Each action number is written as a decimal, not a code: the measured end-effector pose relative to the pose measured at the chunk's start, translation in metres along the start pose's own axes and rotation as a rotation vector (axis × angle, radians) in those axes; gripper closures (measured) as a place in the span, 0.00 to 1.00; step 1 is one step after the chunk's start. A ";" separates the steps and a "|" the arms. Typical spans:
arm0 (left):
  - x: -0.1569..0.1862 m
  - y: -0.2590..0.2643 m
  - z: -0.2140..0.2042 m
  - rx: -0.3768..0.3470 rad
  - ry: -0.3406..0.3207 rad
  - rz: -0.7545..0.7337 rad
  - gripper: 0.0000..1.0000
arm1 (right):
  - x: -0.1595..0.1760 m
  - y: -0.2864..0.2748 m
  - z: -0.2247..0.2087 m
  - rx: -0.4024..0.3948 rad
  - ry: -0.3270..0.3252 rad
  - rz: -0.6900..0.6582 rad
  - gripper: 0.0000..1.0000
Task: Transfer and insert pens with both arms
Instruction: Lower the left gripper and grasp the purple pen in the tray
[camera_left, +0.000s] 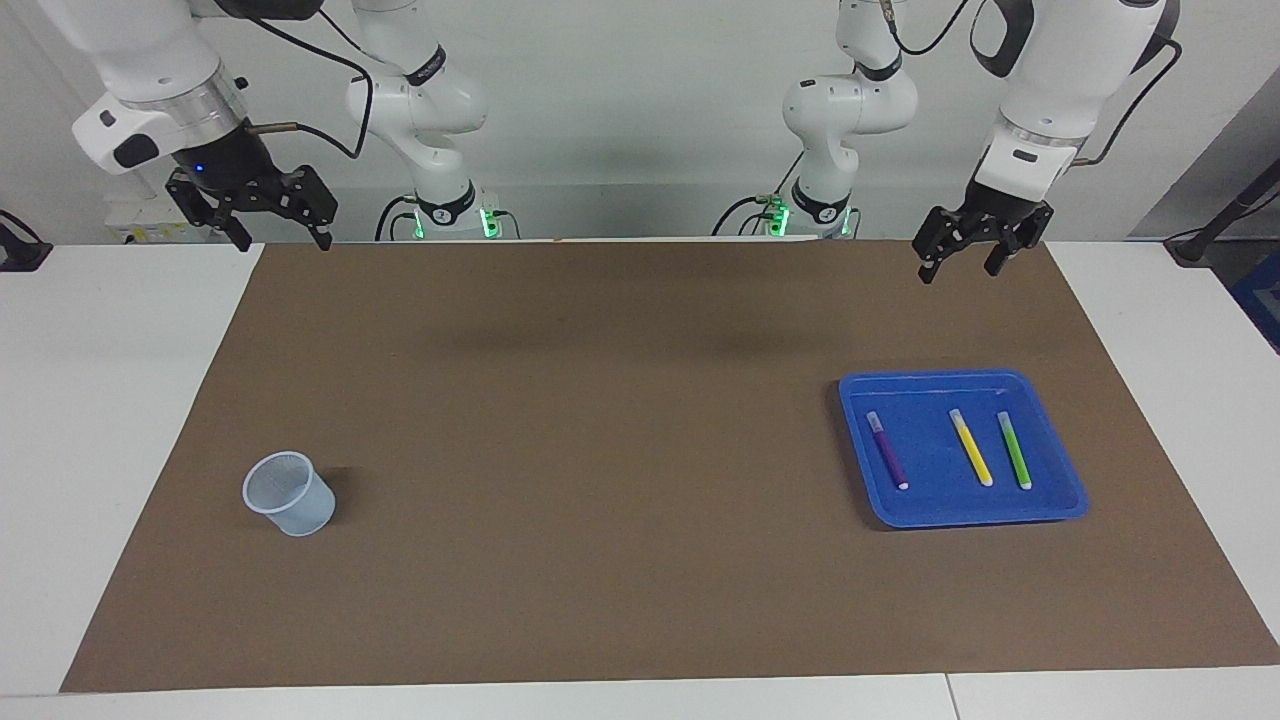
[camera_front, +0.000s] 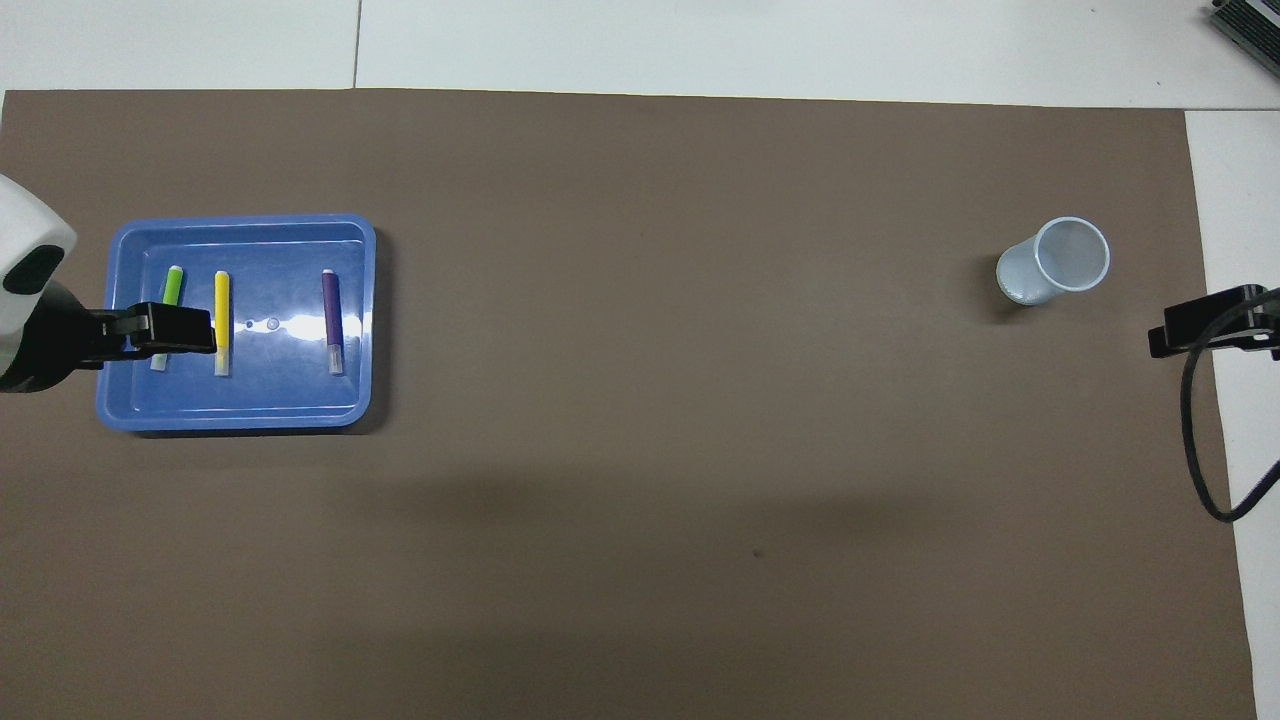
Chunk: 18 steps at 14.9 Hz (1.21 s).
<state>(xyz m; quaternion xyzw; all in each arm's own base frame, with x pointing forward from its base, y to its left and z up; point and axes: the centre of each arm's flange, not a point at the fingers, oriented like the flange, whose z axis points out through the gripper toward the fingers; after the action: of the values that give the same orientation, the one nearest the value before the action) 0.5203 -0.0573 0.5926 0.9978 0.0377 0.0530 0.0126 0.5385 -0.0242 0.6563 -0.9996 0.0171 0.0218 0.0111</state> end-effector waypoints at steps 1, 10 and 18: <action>0.001 0.000 0.011 -0.001 0.006 -0.001 0.00 | 0.000 0.000 0.000 0.000 0.000 0.000 0.00; 0.017 0.002 0.084 -0.007 0.001 0.000 0.00 | 0.000 -0.006 0.001 0.000 -0.001 -0.011 0.00; 0.044 0.006 0.146 -0.014 0.017 0.004 0.00 | 0.000 -0.006 0.001 0.000 -0.002 -0.011 0.00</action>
<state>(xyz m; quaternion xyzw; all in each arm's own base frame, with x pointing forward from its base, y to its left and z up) 0.5796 -0.0631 0.4518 0.9973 0.0355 0.0618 0.0193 0.5391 -0.0183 0.6556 -0.9996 0.0118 0.0225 0.0112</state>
